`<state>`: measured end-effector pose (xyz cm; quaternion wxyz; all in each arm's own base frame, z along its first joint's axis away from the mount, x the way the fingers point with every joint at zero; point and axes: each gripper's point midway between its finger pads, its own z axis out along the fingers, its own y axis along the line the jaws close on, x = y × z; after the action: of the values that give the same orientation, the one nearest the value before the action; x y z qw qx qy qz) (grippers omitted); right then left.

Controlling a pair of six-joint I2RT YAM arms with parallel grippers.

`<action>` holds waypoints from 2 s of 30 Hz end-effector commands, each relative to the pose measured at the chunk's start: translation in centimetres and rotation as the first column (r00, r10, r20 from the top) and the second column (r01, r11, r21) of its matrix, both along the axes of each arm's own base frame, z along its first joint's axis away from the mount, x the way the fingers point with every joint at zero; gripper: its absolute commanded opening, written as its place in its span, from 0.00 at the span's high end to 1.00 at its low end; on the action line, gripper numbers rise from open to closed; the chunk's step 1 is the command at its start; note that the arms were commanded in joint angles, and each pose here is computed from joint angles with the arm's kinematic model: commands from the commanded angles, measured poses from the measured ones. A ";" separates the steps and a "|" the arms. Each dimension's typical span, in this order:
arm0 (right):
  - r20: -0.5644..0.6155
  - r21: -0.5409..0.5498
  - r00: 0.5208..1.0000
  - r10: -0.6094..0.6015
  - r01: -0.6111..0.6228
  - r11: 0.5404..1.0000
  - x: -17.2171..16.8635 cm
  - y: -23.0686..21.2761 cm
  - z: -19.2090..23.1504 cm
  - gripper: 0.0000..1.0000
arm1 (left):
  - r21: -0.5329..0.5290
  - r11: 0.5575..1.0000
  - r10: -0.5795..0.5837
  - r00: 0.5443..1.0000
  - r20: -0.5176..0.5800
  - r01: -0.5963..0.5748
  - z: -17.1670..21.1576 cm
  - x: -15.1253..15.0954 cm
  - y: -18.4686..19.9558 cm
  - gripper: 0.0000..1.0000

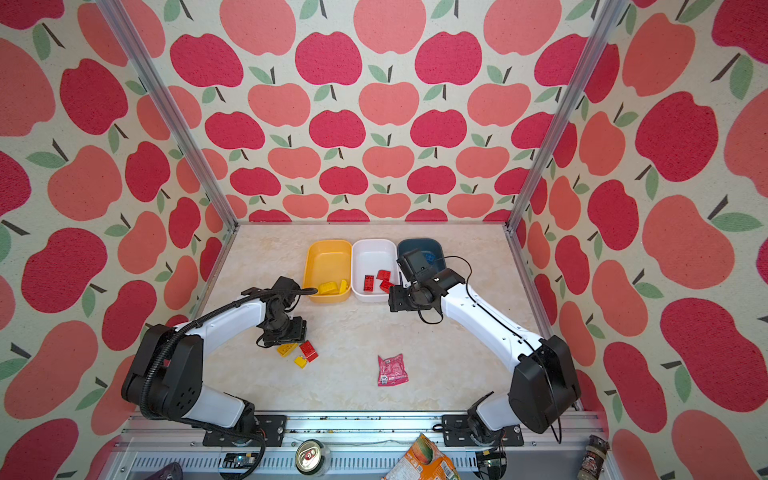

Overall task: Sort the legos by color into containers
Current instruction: 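Lower the left gripper and close it on the long yellow brick, then carry the yellow brick into the yellow bin and open the left gripper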

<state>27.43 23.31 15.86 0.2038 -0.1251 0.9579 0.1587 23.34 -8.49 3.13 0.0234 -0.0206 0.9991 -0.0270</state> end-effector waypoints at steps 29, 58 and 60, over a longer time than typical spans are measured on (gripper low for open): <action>-0.001 0.029 0.999 -0.036 0.036 0.999 -0.3 -0.5 0.3 0.30 | 0.060 0.998 0.030 0.999 0.016 -0.031 0.8 -1.1 1.0 0.72; -0.009 0.036 0.999 -0.052 0.053 0.998 -0.5 -0.7 -0.1 0.30 | -0.052 0.985 -0.121 0.868 0.481 0.166 12.8 18.1 -8.7 0.75; -0.009 0.035 0.999 -0.053 0.053 0.998 -0.5 -0.7 -0.1 0.30 | -0.054 0.982 -0.133 0.869 0.477 0.180 12.0 19.5 -9.5 0.75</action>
<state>27.16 22.99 15.41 0.2030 -0.1068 0.9593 0.1646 40.59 -16.39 14.44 0.2375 0.0445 0.9682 -0.0639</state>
